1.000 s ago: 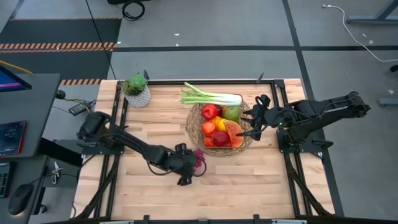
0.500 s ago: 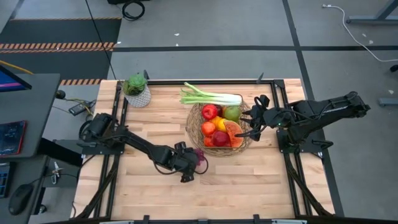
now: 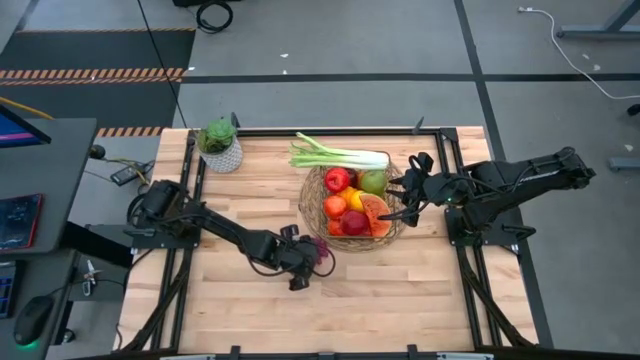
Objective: Build produce basket
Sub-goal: Put the purple grapes into the brown wire basket
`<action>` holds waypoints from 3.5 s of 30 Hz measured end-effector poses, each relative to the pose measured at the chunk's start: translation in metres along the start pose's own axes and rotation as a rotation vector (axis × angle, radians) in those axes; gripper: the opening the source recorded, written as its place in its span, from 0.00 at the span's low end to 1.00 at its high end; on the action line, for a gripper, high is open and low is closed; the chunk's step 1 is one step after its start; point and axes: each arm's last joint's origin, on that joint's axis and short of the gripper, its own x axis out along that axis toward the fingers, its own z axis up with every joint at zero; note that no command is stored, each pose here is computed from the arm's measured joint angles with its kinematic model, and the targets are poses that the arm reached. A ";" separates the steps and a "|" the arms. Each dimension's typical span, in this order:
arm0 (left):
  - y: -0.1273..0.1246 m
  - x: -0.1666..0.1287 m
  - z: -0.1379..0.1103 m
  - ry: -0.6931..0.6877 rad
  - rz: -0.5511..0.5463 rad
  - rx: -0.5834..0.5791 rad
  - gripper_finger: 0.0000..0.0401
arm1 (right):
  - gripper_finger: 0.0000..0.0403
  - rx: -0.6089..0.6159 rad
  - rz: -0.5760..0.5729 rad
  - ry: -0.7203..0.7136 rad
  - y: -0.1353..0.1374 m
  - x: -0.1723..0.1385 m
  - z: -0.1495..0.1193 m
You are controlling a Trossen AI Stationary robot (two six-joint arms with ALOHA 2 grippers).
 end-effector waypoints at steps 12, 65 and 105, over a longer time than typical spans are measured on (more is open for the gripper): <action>0.005 -0.006 0.000 0.027 0.001 0.028 0.14 | 0.30 0.004 0.001 -0.004 0.000 0.000 0.000; 0.002 -0.122 0.054 -0.118 0.485 2.276 0.15 | 0.30 0.098 0.071 0.006 0.016 -0.010 -0.006; 0.084 -0.118 0.126 -0.602 0.562 0.817 0.15 | 0.30 0.054 0.120 0.075 0.026 -0.020 -0.019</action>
